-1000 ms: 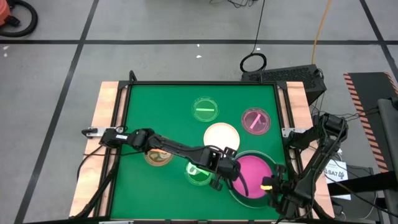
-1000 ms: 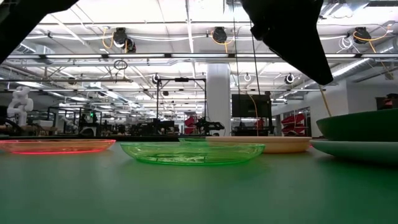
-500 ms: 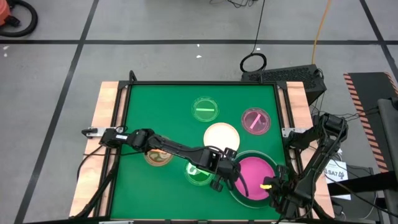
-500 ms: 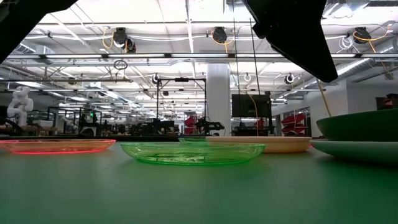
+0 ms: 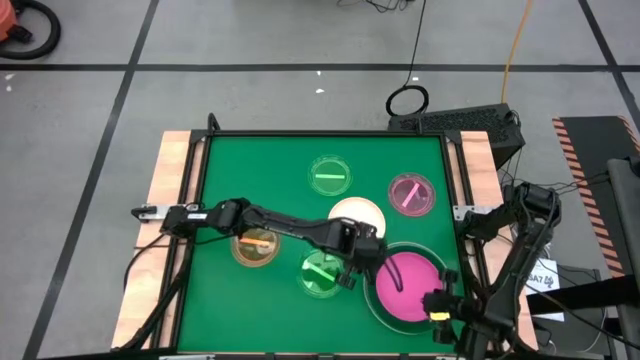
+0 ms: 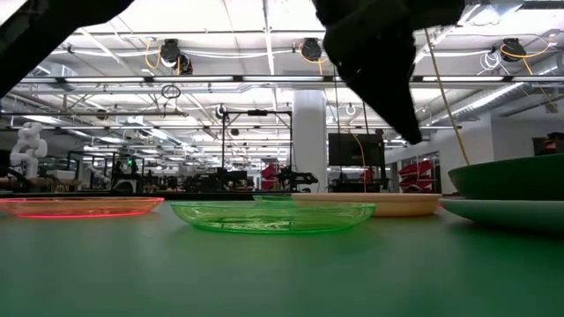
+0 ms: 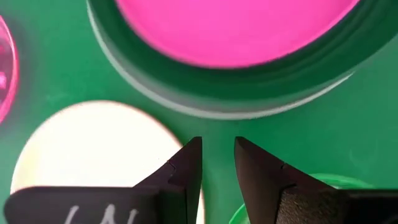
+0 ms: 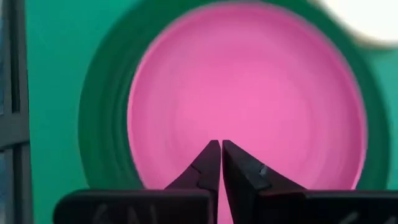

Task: Stack plastic plates
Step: Stack the white plate on top of the dark pink plate

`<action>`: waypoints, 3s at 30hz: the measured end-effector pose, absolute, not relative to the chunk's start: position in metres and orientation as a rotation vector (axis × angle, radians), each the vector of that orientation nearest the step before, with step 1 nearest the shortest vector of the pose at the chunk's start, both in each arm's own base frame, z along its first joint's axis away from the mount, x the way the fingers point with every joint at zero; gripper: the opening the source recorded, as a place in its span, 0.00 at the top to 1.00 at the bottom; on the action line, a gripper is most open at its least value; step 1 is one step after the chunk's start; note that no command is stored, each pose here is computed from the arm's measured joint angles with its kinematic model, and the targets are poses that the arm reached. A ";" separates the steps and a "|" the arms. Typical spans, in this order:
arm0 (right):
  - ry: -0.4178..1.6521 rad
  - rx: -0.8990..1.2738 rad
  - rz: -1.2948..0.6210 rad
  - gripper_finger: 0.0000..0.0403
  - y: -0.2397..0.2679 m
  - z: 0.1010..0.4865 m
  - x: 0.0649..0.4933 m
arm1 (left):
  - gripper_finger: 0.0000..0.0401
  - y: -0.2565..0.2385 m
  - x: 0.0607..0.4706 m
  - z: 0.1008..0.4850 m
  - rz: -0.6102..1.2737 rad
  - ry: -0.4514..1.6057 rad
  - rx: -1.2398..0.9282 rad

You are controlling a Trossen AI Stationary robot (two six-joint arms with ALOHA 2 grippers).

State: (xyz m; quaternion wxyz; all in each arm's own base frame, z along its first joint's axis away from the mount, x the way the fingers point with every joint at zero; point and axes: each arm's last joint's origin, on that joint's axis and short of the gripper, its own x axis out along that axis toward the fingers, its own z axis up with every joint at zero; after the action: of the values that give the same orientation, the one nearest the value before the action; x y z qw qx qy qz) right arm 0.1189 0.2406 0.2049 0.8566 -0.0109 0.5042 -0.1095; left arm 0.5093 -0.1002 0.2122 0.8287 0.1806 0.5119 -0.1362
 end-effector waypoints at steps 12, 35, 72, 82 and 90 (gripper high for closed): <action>0.921 -0.228 -0.235 0.97 0.235 0.208 0.116 | 0.75 -0.065 0.509 0.209 -0.195 1.179 0.194; 0.941 -0.334 -0.315 0.97 0.222 0.211 0.113 | 0.75 -0.001 0.490 0.218 -0.215 1.337 0.282; 0.834 -0.543 -0.468 0.97 0.195 0.219 0.133 | 0.75 -0.039 0.368 0.212 -0.089 0.557 0.339; 0.822 -0.509 -0.441 0.97 0.195 0.215 0.156 | 0.75 -0.032 0.384 0.185 -0.113 0.522 0.366; 0.803 -0.471 -0.387 0.97 0.197 0.212 0.181 | 0.61 -0.041 0.385 0.166 -0.192 0.585 0.479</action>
State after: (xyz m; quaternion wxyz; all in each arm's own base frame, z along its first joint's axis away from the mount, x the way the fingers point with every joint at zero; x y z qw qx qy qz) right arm 0.1811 0.1967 0.2119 0.8755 -0.2259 0.3848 -0.1856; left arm 0.3849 -0.0410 0.1657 0.9250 0.2333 0.2851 -0.0935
